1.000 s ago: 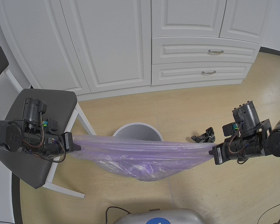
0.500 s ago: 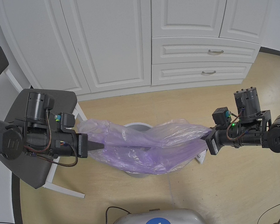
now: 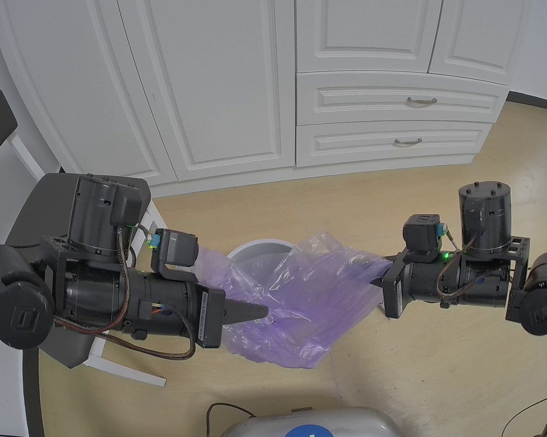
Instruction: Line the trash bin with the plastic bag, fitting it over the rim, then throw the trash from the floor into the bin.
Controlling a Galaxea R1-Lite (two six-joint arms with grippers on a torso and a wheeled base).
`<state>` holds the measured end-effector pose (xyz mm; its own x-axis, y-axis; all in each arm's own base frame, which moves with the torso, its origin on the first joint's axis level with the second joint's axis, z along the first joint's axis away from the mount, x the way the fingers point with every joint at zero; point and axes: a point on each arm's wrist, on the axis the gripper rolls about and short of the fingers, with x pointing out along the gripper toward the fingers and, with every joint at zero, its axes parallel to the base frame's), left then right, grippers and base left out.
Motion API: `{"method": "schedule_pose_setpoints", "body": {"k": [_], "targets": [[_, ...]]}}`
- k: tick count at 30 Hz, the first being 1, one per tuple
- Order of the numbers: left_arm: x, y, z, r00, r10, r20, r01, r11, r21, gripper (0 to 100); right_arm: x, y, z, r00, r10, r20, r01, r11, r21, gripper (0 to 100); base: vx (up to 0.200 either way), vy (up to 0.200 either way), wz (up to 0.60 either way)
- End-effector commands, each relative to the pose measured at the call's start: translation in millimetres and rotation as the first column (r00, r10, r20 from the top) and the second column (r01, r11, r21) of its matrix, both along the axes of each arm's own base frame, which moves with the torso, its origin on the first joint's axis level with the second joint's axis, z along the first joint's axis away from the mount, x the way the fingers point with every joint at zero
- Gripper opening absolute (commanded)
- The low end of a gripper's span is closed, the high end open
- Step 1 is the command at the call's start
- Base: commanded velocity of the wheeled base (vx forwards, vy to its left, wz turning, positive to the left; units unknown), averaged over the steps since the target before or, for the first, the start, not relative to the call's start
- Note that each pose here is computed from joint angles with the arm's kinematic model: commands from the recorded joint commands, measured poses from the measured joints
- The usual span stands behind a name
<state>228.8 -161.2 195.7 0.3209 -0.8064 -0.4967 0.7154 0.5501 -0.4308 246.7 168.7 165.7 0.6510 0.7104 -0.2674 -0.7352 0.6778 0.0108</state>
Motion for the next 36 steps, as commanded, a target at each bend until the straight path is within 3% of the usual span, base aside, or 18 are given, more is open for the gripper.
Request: {"method": "schedule_pose_setpoints", "body": {"k": [1, 7, 14, 22, 30, 33, 36], "targets": [[-5.8, -0.8, -7.8, 0.999, 0.027, -0.033, -0.029, 0.999, -0.044, 0, -21.5, 14.9, -20.8, 0.994, 0.044, -0.100, -0.030, 0.991, 0.134, 0, 0.000, 0.000, 0.00], [25.7, -6.3, -28.1, 0.993, 0.111, -0.030, -0.114, 0.987, -0.113, 0, 1.0, 23.4, -38.4, 0.996, 0.014, -0.090, 0.006, 0.975, 0.220, 0, 0.000, 0.000, 0.00], [67.3, -16.7, -54.5, 0.946, 0.307, -0.106, -0.324, 0.919, -0.224, 0, 36.0, 31.4, -64.2, 0.983, -0.044, -0.179, 0.092, 0.959, 0.270, 0, 0.000, 0.000, 0.00], [95.4, -19.2, -92.0, 0.929, 0.354, -0.111, -0.370, 0.897, -0.240, 0, 72.7, 17.5, -82.1, 0.974, -0.126, -0.191, 0.183, 0.929, 0.323, 0, 0.000, 0.000, 0.00], [114.7, -21.8, -114.9, 0.915, 0.381, -0.132, -0.403, 0.876, -0.264, 0, 100.7, 14.2, -116.6, 0.969, -0.147, -0.201, 0.220, 0.883, 0.415, 0, 0.000, 0.000, 0.00], [125.4, -15.3, -127.8, 0.899, 0.419, -0.124, -0.437, 0.859, -0.268, 0, 110.6, 24.1, -137.9, 0.963, -0.119, -0.243, 0.230, 0.833, 0.504, 0, 0.000, 0.000, 0.00], [125.8, -11.4, -129.3, 0.893, 0.432, -0.126, -0.450, 0.853, -0.265, 0, 111.6, 26.8, -144.8, 0.966, -0.106, -0.238, 0.220, 0.819, 0.530, 0, 0.000, 0.000, 0.00]]}}
